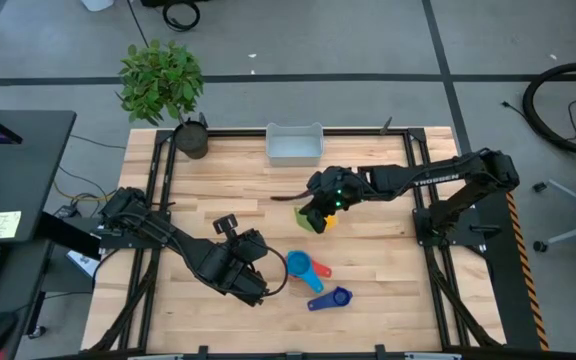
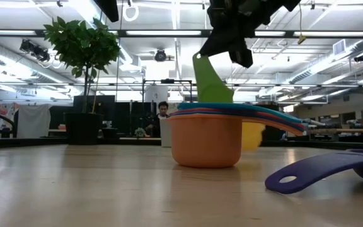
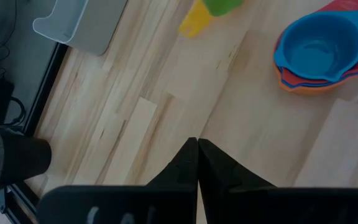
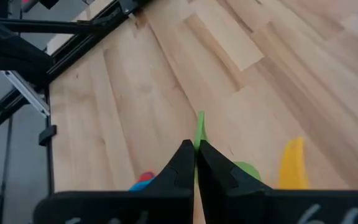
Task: Nest measuring cups in basket
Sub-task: Put the stacked measuring cups into the gray bin
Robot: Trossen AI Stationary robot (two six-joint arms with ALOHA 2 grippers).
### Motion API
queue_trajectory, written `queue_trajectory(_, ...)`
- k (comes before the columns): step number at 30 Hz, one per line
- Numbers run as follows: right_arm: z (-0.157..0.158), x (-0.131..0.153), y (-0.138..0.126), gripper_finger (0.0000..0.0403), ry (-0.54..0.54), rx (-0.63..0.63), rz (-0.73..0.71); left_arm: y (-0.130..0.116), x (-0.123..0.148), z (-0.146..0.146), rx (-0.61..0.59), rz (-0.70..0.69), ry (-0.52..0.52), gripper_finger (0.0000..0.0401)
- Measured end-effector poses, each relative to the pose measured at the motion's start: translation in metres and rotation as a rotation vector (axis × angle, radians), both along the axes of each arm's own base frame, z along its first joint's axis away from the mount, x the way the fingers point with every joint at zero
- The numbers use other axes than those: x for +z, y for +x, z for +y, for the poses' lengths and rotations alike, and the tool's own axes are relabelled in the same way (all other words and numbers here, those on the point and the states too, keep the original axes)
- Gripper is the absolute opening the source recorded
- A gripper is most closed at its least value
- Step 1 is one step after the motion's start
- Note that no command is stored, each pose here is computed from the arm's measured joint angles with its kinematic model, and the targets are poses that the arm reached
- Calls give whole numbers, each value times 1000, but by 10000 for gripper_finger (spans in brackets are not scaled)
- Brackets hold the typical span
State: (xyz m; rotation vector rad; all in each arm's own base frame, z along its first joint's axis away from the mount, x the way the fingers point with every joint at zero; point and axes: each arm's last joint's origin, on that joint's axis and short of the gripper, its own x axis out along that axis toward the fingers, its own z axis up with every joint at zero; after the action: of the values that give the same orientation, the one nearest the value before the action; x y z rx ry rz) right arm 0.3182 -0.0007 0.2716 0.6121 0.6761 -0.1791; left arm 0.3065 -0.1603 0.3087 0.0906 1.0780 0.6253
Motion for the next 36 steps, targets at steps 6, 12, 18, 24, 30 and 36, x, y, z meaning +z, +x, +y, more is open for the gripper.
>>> queue_trajectory(6,-7,-2,-2,8,42,-25,24,0,0,0,0,-1,0,6)
queue_trajectory(12,-20,-3,-4,8,120,20,48,-1,0,-3,-9,-1,0,6)
queue_trajectory(18,-23,-13,-20,8,293,193,214,-3,0,-6,-19,0,0,6)
queue_trajectory(24,-19,-29,-56,8,343,264,580,-3,0,-7,-29,5,3,6)
queue_trajectory(30,-17,-33,-84,8,283,415,832,-3,0,-6,-29,5,3,6)
queue_trajectory(36,-10,-50,-90,8,337,609,766,-3,0,-6,-28,2,6,6)
